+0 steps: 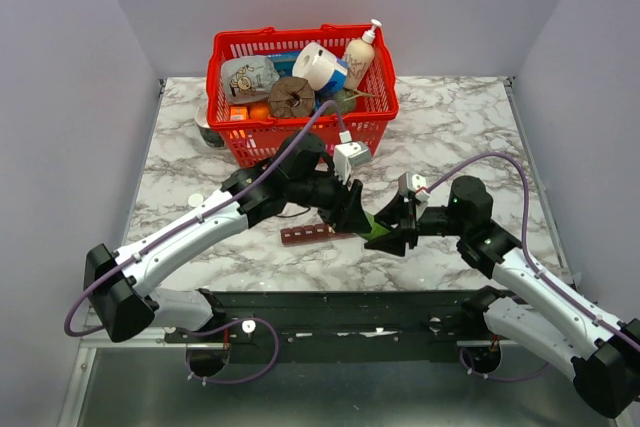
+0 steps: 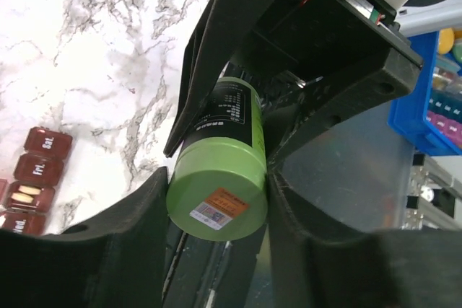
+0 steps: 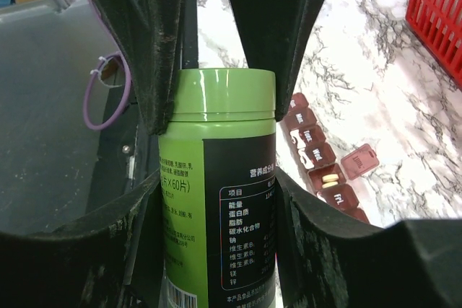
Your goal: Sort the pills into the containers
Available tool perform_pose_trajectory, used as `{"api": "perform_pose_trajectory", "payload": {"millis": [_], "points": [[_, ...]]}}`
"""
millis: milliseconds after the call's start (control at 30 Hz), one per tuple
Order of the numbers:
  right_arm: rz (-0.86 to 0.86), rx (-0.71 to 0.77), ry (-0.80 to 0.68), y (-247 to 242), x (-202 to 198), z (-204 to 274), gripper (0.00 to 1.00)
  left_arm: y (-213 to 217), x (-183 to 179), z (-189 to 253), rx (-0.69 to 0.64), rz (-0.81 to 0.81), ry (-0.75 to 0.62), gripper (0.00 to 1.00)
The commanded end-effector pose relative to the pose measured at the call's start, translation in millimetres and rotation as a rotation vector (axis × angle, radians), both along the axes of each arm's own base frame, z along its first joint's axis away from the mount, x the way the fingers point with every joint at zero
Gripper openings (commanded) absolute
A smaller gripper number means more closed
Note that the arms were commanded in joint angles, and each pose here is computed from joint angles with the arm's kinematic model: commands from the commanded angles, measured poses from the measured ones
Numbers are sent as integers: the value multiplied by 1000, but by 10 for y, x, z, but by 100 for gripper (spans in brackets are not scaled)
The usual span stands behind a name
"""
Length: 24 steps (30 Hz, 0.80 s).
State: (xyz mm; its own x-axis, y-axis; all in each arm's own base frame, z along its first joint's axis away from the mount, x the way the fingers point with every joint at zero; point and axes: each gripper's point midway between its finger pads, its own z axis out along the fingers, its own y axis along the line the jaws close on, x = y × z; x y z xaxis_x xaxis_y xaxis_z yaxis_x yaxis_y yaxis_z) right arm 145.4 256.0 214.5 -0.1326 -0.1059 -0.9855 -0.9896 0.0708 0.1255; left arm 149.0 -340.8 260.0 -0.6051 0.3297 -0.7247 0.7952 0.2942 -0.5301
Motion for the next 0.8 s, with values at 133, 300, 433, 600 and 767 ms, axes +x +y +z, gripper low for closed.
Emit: {"api": "perform_pose_trajectory", "payload": {"millis": [133,300,433,600,767], "points": [[-14,1,-74,-14,53,11,1,-42,-129,16,-19,-120,47,0],[-36,-15,-124,-35,107,25,29,-53,-9,80,-34,-96,14,0],[-56,-32,-153,-57,153,28,69,-61,88,126,-46,-69,1,0],[-96,-166,-206,-194,230,-149,100,-7,321,163,-49,16,-24,0],[-218,-380,-217,-535,366,-380,100,70,677,106,10,132,-67,0]]}}
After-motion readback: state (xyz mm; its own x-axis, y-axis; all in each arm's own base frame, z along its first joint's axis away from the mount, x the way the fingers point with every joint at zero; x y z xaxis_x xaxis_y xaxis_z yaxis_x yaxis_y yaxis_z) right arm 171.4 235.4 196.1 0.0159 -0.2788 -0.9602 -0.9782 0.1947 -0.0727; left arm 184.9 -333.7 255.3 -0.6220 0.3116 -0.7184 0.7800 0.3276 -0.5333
